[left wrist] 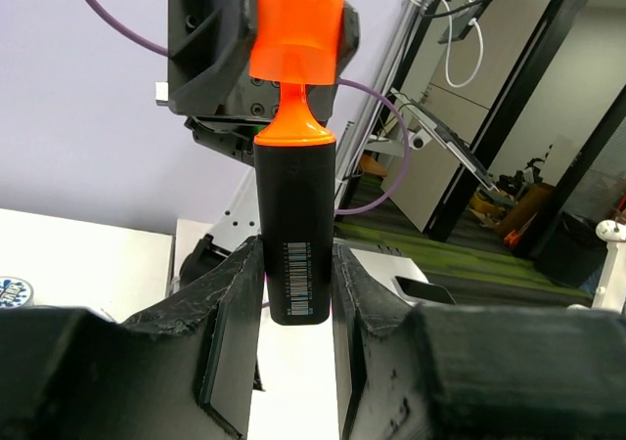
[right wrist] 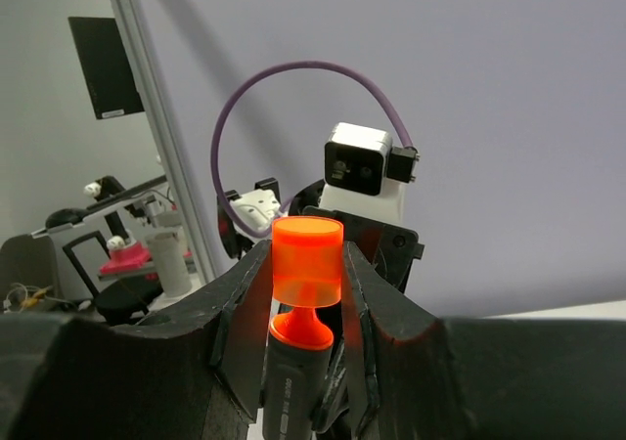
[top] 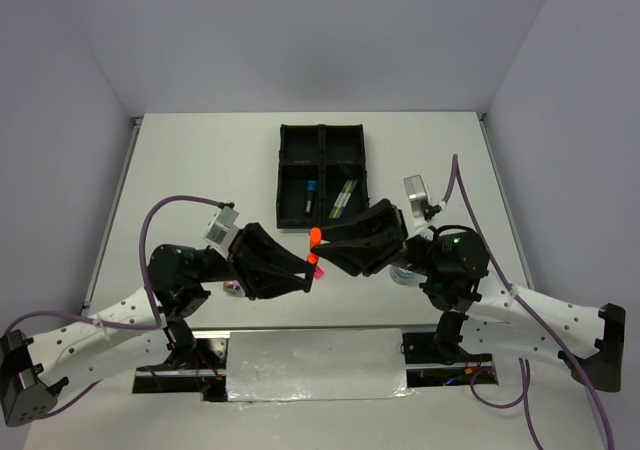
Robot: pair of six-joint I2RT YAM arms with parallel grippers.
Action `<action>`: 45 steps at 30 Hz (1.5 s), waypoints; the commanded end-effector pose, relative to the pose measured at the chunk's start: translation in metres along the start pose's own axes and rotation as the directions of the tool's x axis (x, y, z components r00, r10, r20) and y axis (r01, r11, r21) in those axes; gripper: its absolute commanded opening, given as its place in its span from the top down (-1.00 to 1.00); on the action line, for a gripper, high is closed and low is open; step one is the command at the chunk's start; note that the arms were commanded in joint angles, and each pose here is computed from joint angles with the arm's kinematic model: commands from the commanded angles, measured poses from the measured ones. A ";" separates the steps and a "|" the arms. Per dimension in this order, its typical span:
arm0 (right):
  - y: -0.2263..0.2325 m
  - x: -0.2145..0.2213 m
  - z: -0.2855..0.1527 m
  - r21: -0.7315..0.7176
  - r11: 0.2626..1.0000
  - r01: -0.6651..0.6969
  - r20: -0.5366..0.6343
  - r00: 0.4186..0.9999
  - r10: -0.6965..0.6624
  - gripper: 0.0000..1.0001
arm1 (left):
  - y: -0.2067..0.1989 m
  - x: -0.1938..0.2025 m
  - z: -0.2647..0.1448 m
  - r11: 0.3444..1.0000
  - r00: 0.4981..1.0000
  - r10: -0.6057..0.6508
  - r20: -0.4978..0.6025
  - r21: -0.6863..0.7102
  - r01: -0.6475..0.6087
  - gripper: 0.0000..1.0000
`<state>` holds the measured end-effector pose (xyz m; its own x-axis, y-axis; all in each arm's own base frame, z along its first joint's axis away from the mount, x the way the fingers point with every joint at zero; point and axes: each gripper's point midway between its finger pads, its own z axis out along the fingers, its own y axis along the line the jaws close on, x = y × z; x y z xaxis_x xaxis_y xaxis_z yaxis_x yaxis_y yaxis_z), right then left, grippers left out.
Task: Sort the stationery into containers
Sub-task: Close the pen cap on the pen.
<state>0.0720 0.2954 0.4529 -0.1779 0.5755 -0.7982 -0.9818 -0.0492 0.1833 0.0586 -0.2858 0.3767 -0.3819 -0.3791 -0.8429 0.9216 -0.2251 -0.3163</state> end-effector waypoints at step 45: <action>-0.057 0.030 -0.021 0.304 0.952 0.044 -0.052 0.998 -0.030 -0.97 | 0.055 -0.023 -0.007 0.899 0.952 0.280 -0.126 -0.313 -0.306 1.00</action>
<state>0.0995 0.3083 0.3996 -0.2251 0.5326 -0.8159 -0.9478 0.0745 0.3101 0.1111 -0.2905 0.3524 -0.1875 -0.2776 -0.9422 0.9643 0.1308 -0.2304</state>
